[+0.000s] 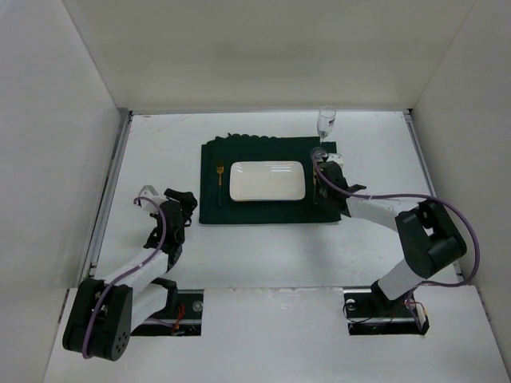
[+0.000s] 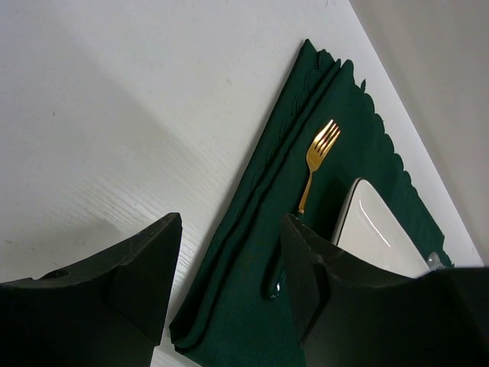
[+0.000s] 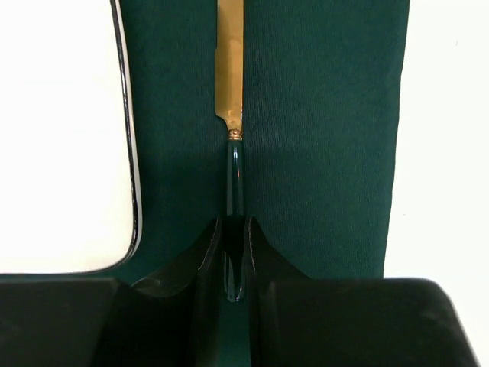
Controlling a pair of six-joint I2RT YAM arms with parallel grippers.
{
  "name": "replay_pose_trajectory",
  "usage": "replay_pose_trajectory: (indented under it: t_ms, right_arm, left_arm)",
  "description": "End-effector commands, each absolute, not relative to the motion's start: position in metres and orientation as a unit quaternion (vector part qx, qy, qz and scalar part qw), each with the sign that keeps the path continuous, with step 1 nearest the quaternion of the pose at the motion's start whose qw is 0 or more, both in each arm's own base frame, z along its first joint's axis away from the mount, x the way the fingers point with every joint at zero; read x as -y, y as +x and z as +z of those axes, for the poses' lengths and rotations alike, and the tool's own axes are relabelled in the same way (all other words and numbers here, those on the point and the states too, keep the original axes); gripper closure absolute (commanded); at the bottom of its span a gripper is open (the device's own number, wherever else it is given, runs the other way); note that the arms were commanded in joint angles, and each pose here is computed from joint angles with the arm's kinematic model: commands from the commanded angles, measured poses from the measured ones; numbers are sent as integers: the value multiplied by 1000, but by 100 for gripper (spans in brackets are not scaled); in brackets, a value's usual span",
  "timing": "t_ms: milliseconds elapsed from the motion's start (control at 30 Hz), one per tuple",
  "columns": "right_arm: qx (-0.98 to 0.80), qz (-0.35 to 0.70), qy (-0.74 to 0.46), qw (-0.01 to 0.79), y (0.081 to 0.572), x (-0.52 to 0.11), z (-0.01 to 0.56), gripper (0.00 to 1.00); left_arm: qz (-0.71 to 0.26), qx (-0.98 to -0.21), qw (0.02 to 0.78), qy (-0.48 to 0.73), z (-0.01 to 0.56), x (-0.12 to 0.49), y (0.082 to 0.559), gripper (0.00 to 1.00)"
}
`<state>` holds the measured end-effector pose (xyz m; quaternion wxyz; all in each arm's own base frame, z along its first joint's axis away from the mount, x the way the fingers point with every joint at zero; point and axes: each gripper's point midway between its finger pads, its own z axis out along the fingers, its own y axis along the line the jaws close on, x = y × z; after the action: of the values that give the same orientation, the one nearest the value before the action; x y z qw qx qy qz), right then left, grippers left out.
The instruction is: Set the dinner table for one person
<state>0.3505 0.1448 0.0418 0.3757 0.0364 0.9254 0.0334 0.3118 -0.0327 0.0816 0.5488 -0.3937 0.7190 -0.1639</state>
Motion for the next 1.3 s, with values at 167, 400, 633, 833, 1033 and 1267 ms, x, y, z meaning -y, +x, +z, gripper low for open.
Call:
replay_pose_trajectory:
  t_ms: [167,400,633,833,1033,1267]
  right_arm:
    - [-905,57,44,419,373,-152,63,74]
    - [-881,83,53,462,370,-155,109,51]
    - [-815,114,126,555,360,-132,187,42]
    - [-752,173,201,603,347,-116,203,82]
    - [-730,153,304,593,333,-65,164,92]
    - [-737,148,345,562,333,-55,134,59]
  left_arm:
    - [-170,-703,571,-388,98,33,320,48]
    - [-166,-703,574,-385,99,33,320,48]
    - [-127,-703,578,-394,97,20,321,49]
    - [-78,-719,553,-414,83,10,318,95]
    - [-56,-724,529,-440,78,-2,306,86]
    - [-26,-733,519,-438,80,-17,297,58]
